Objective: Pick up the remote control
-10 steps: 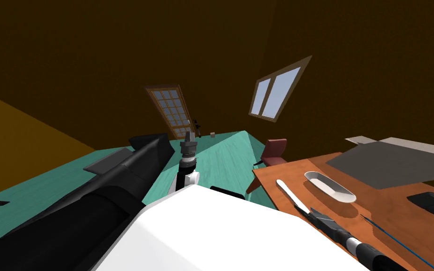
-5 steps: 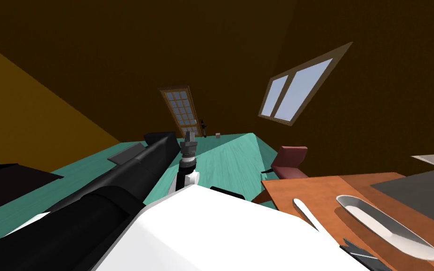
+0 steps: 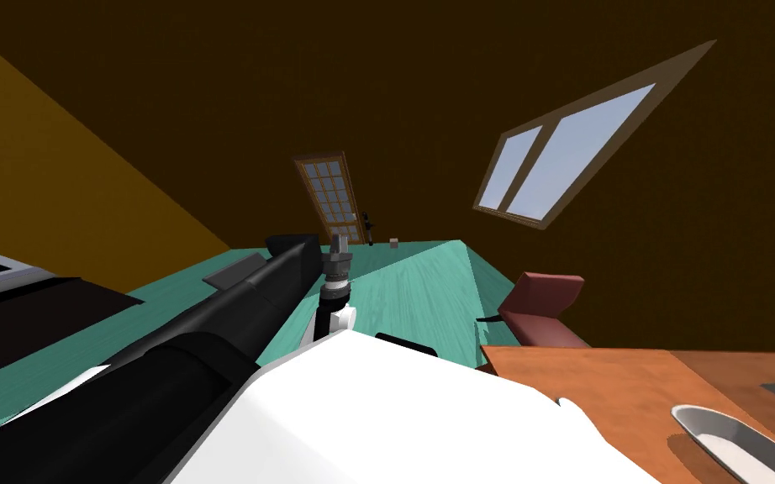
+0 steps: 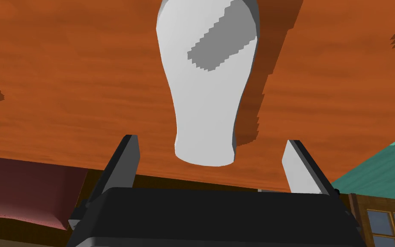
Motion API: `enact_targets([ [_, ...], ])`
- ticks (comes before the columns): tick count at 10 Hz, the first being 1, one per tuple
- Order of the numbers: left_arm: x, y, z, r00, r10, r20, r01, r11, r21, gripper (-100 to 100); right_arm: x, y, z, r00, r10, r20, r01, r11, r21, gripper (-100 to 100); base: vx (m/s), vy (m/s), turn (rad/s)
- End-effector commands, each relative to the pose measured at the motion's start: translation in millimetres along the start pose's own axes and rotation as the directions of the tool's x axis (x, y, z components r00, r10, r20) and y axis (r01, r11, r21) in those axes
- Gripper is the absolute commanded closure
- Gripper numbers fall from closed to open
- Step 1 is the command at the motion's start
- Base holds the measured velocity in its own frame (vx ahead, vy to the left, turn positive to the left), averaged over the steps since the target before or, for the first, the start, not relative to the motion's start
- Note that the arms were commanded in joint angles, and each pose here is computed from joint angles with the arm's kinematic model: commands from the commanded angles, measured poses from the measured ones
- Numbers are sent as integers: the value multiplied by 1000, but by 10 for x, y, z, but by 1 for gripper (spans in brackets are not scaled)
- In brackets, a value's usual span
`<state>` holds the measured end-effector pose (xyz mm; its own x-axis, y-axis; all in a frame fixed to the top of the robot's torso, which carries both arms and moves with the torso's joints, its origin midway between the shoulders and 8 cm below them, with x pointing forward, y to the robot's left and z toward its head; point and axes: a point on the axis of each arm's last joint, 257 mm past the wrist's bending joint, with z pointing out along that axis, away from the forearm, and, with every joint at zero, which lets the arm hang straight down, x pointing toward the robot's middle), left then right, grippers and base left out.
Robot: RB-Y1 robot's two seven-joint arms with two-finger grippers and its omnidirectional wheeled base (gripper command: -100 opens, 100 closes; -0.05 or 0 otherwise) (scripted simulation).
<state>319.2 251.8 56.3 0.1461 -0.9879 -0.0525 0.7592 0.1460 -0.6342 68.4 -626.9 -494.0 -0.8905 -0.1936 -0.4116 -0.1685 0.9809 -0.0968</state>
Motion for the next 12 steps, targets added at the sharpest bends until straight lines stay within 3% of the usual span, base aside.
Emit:
enact_targets([
  [1,0,0,0,1000,0,0,0,1000,0,0,425,66,-103,996,-25,-86,24,1000,-6,-100,175,21,182],
  [3,0,0,0,1000,0,0,0,1000,0,0,260,198,-8,998,-37,-50,35,999,-39,-100,115,4,35],
  [4,0,0,0,1000,0,0,0,1000,0,0,374,106,-73,997,-29,-75,28,999,-16,-100,28,-12,-6],
  [5,0,0,0,1000,0,0,0,1000,0,0,669,157,-138,991,-34,-131,32,999,-17,-100,91,-19,94],
  [6,0,0,0,1000,0,0,0,1000,0,0,669,157,-138,991,-34,-131,32,999,-17,-100,115,-12,44],
  [7,0,0,0,1000,0,0,0,1000,0,0,812,242,-144,987,-37,-157,33,999,-28,-100,99,-32,49],
  [9,0,0,0,1000,0,0,0,1000,0,0,798,227,-153,988,-38,-152,34,999,-30,-100,52,-27,13],
  [10,0,0,0,1000,0,0,0,1000,0,0,800,226,-152,988,-38,-153,34,999,-29,0,6,-3,2],
  [11,0,0,0,1000,0,0,0,1000,0,0,729,282,-68,987,-40,-157,34,999,-40,-100,-14,-32,-110],
  [12,0,0,0,1000,0,0,0,1000,0,0,715,342,-41,986,-46,-160,37,998,-58,-100,-20,-38,-53],
])
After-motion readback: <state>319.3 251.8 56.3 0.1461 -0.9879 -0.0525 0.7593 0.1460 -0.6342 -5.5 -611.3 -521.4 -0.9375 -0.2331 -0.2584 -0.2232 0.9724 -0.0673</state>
